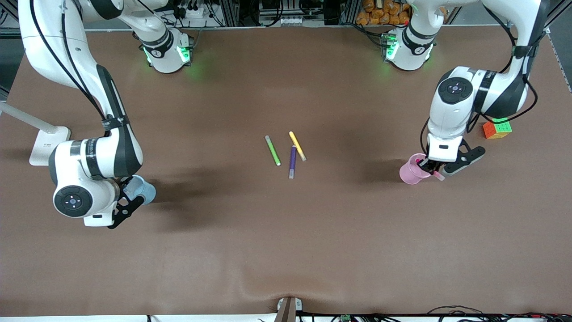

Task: Place pink and blue markers in matching cups
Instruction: 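Lower the pink marker into the pink cup while the right gripper lowers blue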

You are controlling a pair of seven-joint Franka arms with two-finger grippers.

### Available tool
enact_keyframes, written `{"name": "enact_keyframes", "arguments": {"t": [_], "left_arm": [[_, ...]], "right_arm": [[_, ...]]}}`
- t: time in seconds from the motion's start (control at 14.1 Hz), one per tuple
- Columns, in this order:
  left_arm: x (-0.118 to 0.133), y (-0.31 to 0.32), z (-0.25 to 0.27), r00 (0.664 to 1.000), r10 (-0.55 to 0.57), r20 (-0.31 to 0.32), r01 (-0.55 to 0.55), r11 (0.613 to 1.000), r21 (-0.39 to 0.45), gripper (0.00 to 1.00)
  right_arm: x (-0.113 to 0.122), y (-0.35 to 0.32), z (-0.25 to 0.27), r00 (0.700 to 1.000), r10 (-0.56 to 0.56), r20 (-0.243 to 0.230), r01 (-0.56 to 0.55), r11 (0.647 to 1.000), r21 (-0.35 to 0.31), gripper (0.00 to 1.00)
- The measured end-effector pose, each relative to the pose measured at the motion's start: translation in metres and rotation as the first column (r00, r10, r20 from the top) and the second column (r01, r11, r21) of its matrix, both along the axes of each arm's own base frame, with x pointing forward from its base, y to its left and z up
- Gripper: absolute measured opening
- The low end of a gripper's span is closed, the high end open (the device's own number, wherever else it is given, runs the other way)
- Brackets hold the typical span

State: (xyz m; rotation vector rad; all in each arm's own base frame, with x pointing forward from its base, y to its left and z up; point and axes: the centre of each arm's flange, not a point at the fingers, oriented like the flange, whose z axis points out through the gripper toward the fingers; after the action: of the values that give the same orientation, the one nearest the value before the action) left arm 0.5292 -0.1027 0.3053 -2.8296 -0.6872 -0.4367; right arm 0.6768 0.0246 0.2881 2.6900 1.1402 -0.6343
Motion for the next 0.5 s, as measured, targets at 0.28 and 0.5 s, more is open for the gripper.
{"name": "enact_keyframes", "arguments": {"t": [0.28,0.5], "left_arm": [[0.000,-0.001,-0.019,0.999,-0.002,-0.032,0.002,1.000,-0.003,0.31],[0.004,-0.002,-0.015,1.000,-0.004,-0.018,0.004,1.000,-0.010,0.63]], "right_arm": [[0.001,0.000,-0.016,1.000,0.006,-0.006,-0.006,1.000,-0.002,0.17],[0.002,0.000,-0.025,1.000,0.012,0.000,-0.012,1.000,0.002,0.17]]}}
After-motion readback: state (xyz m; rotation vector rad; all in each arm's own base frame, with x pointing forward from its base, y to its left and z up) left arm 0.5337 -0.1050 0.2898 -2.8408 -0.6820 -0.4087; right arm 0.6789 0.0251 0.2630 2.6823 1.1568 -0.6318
